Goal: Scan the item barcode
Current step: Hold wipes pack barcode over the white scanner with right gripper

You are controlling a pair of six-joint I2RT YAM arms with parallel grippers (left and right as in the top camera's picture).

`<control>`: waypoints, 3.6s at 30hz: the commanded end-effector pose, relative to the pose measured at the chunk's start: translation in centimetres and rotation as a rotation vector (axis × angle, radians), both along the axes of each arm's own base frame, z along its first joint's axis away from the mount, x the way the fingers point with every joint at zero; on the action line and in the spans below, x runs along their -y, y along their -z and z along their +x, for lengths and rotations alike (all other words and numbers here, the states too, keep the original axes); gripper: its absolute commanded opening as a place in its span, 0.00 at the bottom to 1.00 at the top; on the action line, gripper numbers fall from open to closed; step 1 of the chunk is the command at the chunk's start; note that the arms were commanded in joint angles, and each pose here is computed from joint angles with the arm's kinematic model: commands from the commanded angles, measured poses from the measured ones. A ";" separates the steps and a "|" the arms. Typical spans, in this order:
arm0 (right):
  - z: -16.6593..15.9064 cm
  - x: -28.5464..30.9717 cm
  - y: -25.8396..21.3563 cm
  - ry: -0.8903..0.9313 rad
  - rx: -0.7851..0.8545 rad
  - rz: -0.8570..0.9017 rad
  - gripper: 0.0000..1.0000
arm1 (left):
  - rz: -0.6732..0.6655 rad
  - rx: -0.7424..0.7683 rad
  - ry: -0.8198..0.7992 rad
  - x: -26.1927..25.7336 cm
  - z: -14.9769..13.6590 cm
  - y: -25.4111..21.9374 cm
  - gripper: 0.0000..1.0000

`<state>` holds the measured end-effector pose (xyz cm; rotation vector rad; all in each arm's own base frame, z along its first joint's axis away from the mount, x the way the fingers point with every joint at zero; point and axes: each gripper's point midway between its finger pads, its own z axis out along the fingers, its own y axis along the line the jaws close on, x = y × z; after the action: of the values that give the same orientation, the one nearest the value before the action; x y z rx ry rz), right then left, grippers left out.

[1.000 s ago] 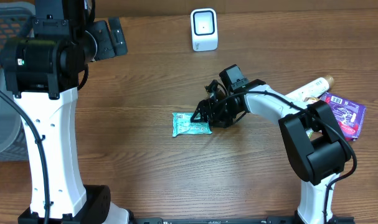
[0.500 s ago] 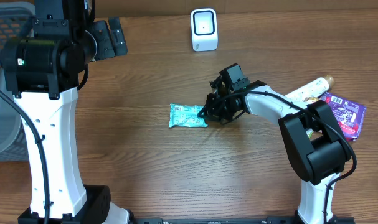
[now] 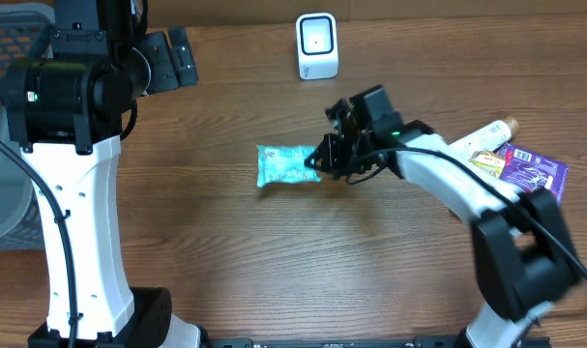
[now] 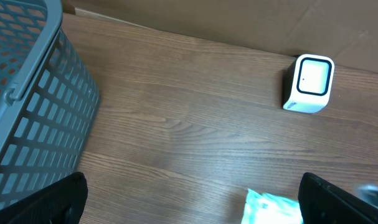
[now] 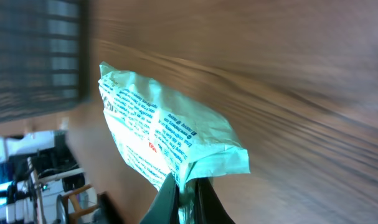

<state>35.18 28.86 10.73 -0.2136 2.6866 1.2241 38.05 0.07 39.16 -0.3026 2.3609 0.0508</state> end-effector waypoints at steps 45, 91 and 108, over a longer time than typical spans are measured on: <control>13.1 9.5 -23.5 0.645 1.174 -1.239 0.04 | -0.001 0.012 -0.018 -0.2 0.2 -0.3 1.00; 25.4 4.5 -8.4 -0.063 1.532 -1.461 0.04 | 0.000 0.012 -0.018 -0.2 0.2 -0.3 1.00; 26.5 5.9 -7.1 -0.123 1.533 -1.427 0.04 | -0.001 0.012 -0.018 -0.2 0.2 -0.3 0.99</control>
<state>61.30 22.72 17.58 -0.9373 1.5162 -0.8981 38.05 0.07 39.16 -0.3026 2.3609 0.0508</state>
